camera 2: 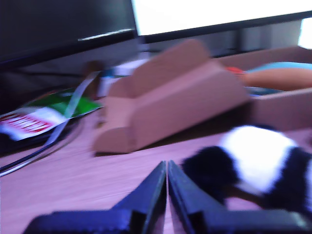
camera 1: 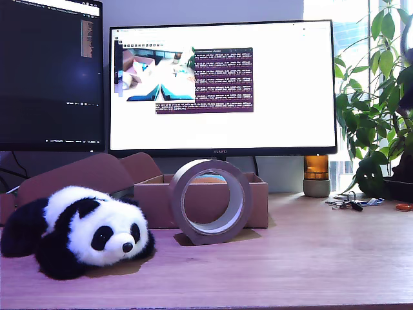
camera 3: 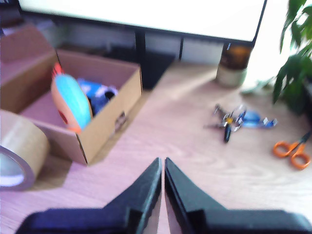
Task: Pick up the fish toy and place it inside the cardboard box
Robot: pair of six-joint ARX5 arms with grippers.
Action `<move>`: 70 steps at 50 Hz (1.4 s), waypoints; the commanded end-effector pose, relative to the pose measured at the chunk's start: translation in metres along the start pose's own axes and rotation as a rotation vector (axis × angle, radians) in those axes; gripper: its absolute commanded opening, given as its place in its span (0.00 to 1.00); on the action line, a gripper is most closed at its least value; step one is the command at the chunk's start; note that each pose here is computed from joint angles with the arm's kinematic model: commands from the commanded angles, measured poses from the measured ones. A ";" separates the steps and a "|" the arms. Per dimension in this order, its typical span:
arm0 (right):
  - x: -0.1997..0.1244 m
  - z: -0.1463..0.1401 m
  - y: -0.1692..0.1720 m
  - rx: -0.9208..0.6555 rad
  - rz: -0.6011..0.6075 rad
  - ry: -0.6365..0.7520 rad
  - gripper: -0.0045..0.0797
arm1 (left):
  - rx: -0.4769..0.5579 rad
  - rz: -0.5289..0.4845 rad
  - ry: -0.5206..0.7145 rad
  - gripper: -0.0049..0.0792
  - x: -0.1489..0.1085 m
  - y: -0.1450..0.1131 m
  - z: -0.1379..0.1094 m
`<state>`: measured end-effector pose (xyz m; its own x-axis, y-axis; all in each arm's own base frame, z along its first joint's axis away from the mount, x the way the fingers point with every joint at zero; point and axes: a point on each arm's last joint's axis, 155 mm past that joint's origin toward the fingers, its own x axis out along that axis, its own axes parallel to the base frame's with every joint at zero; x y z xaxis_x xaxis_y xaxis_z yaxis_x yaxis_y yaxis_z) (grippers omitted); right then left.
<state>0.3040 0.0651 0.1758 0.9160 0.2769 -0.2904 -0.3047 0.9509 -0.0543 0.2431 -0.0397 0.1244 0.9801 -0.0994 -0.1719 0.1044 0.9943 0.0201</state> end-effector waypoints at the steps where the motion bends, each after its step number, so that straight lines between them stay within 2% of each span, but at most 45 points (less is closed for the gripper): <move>1: -0.004 -0.002 0.001 0.000 0.001 -0.001 0.05 | -0.030 0.034 0.000 0.04 0.002 0.008 -0.005; 20: -0.034 0.004 0.004 0.057 -0.014 -0.071 0.05 | -0.098 0.178 -0.064 0.04 0.000 0.045 0.010; 27: -0.040 -0.008 0.007 0.099 -0.012 -0.076 0.05 | -0.100 0.145 -0.069 0.04 0.001 0.040 0.011; 36: -0.045 -0.024 0.011 0.101 -0.007 -0.065 0.05 | -0.040 0.023 -0.022 0.04 0.004 0.017 0.001; 45: -0.050 -0.026 0.012 0.093 -0.008 -0.094 0.05 | -0.010 0.064 -0.006 0.04 0.003 0.025 -0.003; 62: -0.053 -0.043 0.005 0.061 -0.062 -0.128 0.05 | -0.006 0.057 0.030 0.04 0.003 0.023 -0.012; 70: -0.058 -0.032 0.005 0.027 -0.071 -0.196 0.05 | -0.006 0.057 0.030 0.04 0.003 0.023 -0.012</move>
<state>0.2413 0.0480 0.1520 0.9654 0.2241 -0.1335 -0.2304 0.9725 -0.0335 0.2461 -0.0171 0.1205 0.9812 -0.0449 -0.1879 0.0495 0.9986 0.0200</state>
